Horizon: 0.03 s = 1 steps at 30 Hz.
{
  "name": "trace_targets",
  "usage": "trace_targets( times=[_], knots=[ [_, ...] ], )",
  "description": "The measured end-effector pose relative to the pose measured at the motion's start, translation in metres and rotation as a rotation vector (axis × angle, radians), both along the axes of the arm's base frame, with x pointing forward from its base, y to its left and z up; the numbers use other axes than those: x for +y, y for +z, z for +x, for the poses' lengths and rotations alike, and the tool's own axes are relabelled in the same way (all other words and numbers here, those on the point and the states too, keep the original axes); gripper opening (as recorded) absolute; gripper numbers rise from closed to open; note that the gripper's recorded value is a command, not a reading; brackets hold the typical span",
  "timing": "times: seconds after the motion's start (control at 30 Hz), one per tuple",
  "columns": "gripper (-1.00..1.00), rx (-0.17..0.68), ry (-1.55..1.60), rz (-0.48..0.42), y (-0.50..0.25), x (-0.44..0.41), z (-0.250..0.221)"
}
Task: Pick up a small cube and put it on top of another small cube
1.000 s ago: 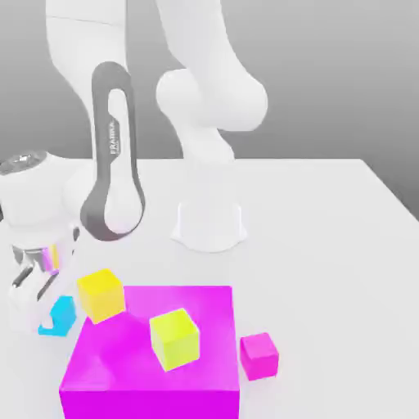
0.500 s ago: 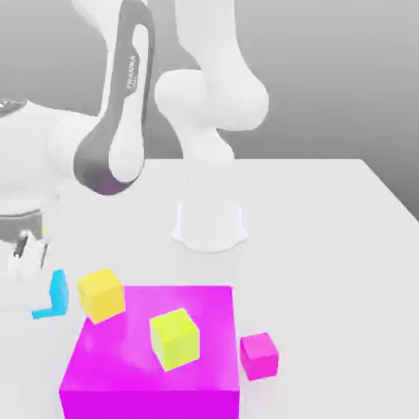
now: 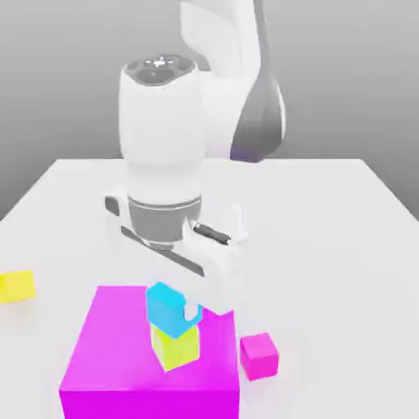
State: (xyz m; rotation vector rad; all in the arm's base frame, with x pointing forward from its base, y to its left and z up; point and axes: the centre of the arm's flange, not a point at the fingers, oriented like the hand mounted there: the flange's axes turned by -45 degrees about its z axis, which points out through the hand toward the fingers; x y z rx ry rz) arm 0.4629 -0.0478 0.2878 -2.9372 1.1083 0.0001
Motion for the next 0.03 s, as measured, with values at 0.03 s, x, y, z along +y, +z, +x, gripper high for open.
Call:
trace_targets(
  times=[0.03],
  knots=[
    [1.0,0.0,0.0,0.0,0.0,-0.0001,0.0]
  ],
)
